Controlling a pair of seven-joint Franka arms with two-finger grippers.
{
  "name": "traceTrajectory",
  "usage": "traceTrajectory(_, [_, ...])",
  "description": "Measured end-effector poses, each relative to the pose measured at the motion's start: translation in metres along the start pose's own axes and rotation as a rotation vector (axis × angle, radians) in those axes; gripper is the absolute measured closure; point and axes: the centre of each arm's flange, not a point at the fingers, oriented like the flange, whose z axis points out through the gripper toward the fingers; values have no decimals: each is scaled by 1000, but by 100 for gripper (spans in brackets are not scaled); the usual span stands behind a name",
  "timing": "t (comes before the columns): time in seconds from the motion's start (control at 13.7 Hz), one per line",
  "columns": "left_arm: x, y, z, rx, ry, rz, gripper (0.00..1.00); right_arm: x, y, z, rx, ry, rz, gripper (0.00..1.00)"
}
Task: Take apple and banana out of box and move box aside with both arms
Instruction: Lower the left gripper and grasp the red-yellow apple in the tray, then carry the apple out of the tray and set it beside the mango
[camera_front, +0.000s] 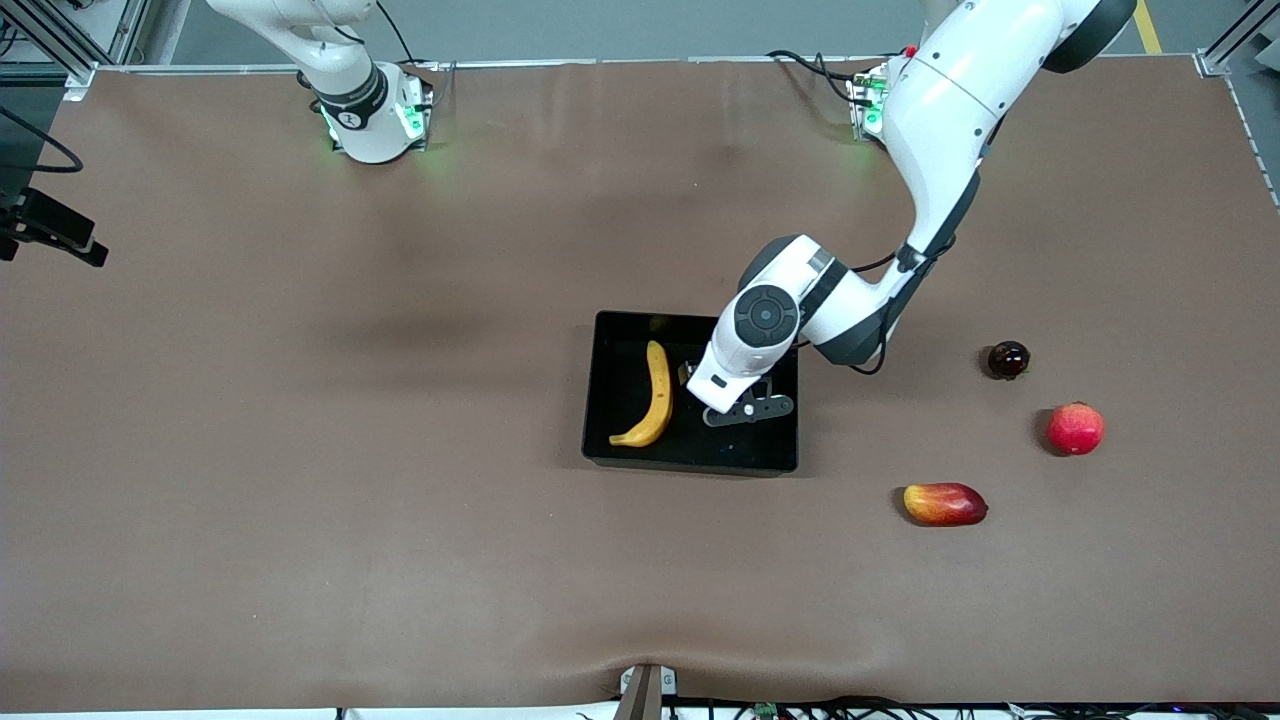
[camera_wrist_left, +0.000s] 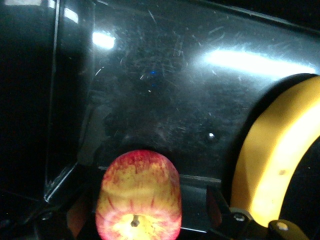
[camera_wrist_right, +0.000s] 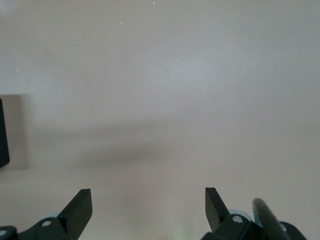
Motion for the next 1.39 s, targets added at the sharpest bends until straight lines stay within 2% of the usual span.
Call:
traceTrajectory(0.22, [-4,4,0,1,0,9,32,1,0,1,0,-1,0,0])
traceTrajectory(0.29, [-3,4,-1,-1,3,6,34,1,0,1,0,-2,0,0])
traceTrajectory(0.51, [14,2,-28,-32,45,-21,34,1,0,2,0,-2,0,0])
traceTrajectory(0.73, [31,-9,-113,-67,102,-73,34,2,0,3,0,-6,0,0])
traceTrajectory(0.95, [51,-49,-196,-54,134,-147,34,3,0,4,0,-7,0,0])
traceTrajectory(1.02, [59,-69,-209,-38,131,-167,34,3,0,4,0,-7,0,0])
traceTrajectory(1.17, [76,-119,-216,26,77,-185,34,3,0,4,0,-7,0,0])
traceTrajectory(1.39, [109,-211,-188,116,1,-233,34,3,0,4,0,-6,0,0])
